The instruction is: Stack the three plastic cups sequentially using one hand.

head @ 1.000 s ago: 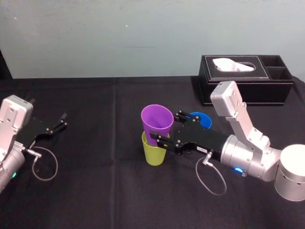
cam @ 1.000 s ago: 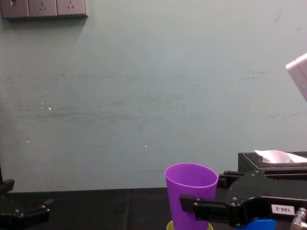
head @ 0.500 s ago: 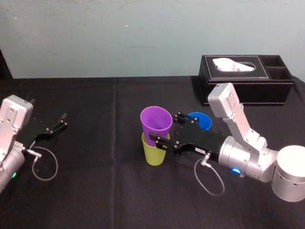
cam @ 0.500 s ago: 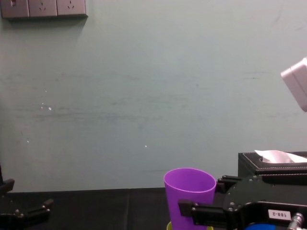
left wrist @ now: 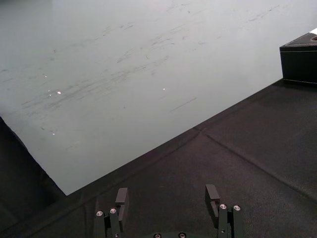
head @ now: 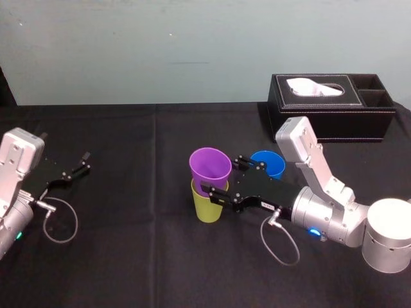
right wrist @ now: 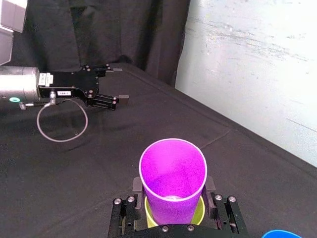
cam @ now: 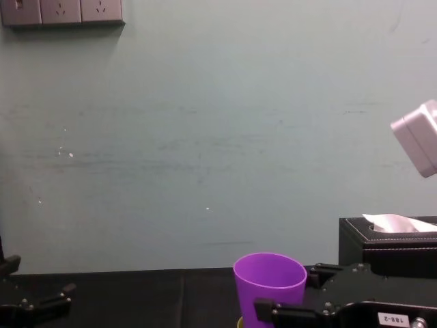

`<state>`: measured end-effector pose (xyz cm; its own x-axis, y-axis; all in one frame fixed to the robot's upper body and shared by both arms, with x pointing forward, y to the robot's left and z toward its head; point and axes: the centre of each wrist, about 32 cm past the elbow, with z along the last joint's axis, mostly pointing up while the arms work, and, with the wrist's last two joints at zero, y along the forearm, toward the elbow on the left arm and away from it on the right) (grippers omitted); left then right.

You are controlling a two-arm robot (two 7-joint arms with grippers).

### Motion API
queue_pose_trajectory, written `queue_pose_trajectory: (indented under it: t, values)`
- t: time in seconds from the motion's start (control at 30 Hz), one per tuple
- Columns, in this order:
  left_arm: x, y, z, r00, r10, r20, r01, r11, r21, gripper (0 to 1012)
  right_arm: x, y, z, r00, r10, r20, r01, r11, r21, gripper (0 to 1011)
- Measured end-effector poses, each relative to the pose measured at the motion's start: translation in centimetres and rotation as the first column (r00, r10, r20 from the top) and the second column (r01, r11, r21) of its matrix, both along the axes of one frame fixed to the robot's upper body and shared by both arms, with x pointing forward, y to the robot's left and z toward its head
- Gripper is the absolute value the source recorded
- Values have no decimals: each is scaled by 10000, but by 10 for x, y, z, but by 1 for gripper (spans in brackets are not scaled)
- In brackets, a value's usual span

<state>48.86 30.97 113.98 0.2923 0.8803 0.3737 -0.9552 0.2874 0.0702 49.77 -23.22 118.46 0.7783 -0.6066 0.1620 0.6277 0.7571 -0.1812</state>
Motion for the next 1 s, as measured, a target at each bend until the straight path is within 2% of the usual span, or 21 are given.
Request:
queue_pose_trajectory:
  t: [0.7, 0.87, 0.9, 1.0]
  values:
    - [0, 0, 0, 10000, 0, 0, 0, 10000, 0, 1010, 1, 0, -4, 9998, -61, -188, 61, 10000, 49, 715]
    - [0, 0, 0, 10000, 1, 0, -1, 10000, 0, 1010, 1, 0, -4, 9998, -61, -184, 62, 10000, 47, 842]
    - [0, 0, 0, 10000, 0, -1, 0, 10000, 0, 1010, 1, 0, -4, 9998, -62, -183, 62, 10000, 47, 842]
    - [0, 0, 0, 10000, 0, -1, 0, 10000, 0, 1010, 1, 0, -4, 9998, -62, -180, 62, 10000, 45, 938]
